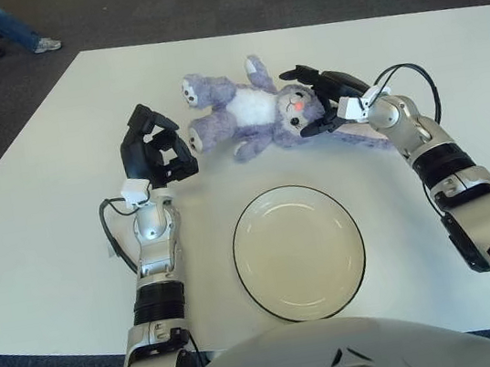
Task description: Put the doll into the plate.
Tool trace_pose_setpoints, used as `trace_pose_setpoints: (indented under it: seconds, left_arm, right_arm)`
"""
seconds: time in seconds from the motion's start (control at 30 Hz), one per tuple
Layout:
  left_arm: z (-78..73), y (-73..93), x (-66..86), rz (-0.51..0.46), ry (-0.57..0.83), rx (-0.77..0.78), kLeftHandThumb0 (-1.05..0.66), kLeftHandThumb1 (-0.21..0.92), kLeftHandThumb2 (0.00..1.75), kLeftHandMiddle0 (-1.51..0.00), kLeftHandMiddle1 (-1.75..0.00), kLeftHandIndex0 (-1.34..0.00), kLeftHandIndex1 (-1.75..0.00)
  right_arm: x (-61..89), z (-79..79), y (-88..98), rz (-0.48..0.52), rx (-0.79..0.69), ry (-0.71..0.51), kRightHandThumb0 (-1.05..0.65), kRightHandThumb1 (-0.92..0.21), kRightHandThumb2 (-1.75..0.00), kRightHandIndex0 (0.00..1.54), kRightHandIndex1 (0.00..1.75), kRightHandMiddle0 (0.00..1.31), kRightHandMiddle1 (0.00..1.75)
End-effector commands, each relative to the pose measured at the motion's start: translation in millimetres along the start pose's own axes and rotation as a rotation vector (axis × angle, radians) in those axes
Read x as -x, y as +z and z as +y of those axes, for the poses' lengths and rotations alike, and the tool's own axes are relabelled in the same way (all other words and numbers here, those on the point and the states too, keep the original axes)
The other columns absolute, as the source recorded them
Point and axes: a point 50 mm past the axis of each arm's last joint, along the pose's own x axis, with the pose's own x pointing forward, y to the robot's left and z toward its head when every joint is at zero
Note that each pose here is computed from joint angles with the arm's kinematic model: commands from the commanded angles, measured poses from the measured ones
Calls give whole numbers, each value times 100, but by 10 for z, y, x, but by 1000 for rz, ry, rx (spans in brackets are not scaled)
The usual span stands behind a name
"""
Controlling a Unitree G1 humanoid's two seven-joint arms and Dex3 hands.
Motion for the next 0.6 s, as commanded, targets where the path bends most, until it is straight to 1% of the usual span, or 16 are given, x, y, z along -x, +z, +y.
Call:
trace_pose_setpoints:
  seconds: [0.0,0.03,0.07,0.1,0.13,0.17,0.2,0.23,0.33,0.37,0.4,0.43,0.57]
  left_arm:
    - [46,-406,579,257,65,-1,-49,28,136,-134,-175,-64,-175]
    - [43,-406,580,257,66,-2,-49,28,136,-134,-175,-64,-175]
    - [42,-404,581,256,66,-2,-49,28,136,-134,-175,-64,-175]
    - [41,-403,582,256,67,-2,-49,28,136,-134,-175,-65,-175]
    - [41,-401,582,257,67,-2,-49,28,136,-134,-175,-65,-175]
    - [40,-400,582,257,68,-2,-49,28,136,-134,-175,-65,-175]
    - [40,-399,582,257,68,-3,-49,28,136,-134,-175,-65,-175]
    - [36,-398,583,257,67,-3,-49,28,136,-134,-175,-65,-175]
    - [27,-392,584,255,66,-2,-50,28,136,-134,-175,-65,-175]
    - [22,-389,583,253,66,-2,-50,28,136,-134,-175,-65,-175]
    - [18,-388,583,252,65,-1,-50,28,136,-134,-175,-65,-175]
    - [15,-386,582,251,65,0,-50,28,136,-134,-175,-65,-175]
    - [6,-377,580,247,64,1,-49,28,136,-134,-175,-65,-175]
  right_arm:
    - [-176,19,220,-1,25,7,-73,-53,-58,46,175,0,28]
    - [-191,36,245,8,28,11,-73,-52,-60,38,173,0,26]
    - [-208,73,282,24,37,21,-73,-49,-64,26,170,0,21]
    - [-217,97,308,36,43,27,-73,-47,-68,18,143,0,15]
    - [-225,136,335,52,53,35,-73,-47,-70,17,131,0,13]
    - [-229,161,354,65,60,40,-74,-46,-72,15,115,0,8]
    - [-229,174,364,73,64,42,-74,-45,-73,14,104,0,5]
    - [-233,207,376,84,74,47,-74,-45,-73,13,101,0,4]
    - [-254,309,413,109,102,61,-77,-47,-71,10,78,0,1]
    - [-263,332,417,119,111,65,-77,-47,-71,9,75,0,1]
    - [-267,345,418,127,117,67,-77,-47,-71,8,69,0,0]
    - [-274,358,419,135,125,70,-77,-47,-70,8,65,0,0]
    - [-301,417,404,168,145,84,-77,-48,-70,5,58,0,0]
